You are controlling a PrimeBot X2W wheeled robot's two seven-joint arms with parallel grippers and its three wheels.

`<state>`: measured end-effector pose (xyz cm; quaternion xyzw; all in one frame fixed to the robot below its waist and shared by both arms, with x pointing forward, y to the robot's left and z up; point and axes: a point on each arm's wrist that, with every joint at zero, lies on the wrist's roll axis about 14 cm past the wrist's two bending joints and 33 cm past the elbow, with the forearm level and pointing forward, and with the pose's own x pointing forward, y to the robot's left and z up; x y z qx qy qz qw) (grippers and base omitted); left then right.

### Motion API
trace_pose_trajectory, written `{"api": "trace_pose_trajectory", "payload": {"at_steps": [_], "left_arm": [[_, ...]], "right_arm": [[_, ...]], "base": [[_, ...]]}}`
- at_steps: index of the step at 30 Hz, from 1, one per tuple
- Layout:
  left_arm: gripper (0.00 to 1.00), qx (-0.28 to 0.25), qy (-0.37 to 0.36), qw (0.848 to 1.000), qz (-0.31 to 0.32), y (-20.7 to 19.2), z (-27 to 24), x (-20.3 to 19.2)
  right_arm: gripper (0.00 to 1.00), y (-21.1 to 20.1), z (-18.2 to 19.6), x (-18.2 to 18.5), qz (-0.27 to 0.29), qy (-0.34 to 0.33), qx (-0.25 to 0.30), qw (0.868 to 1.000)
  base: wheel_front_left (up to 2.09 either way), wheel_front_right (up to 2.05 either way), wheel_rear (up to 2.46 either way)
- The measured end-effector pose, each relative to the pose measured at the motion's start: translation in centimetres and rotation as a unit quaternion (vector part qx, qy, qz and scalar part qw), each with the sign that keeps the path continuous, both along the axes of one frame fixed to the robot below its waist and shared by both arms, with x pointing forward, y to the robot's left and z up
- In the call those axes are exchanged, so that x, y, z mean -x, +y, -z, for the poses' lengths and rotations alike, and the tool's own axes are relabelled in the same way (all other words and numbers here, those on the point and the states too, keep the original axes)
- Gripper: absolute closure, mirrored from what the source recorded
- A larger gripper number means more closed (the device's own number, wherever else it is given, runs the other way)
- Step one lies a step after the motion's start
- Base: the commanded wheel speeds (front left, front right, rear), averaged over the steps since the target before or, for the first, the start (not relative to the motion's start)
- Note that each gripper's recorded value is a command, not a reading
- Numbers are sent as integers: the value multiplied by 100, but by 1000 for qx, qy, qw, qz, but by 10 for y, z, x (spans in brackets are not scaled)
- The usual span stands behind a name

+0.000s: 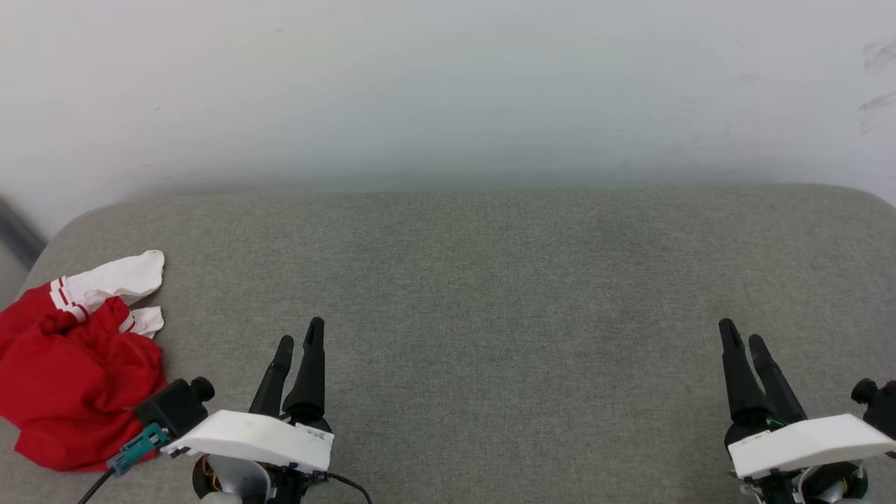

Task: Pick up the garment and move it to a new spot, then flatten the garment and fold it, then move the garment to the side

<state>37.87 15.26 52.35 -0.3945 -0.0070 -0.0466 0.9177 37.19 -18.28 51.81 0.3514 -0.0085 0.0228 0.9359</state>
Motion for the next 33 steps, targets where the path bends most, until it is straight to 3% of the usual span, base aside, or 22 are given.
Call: {"api": "trace_pose_trajectory", "payload": {"at_steps": [15,33], "left_arm": [[0,-118,-18,993,3,-10,-1,2],[0,-228,-47,973,3,-18,-6,5]], "right_arm": [[0,8,-2,2,-16,-5,115,993],[0,13,-3,4,-24,-9,220,975]], "base": [[0,0,0],[0,0,0]]}}
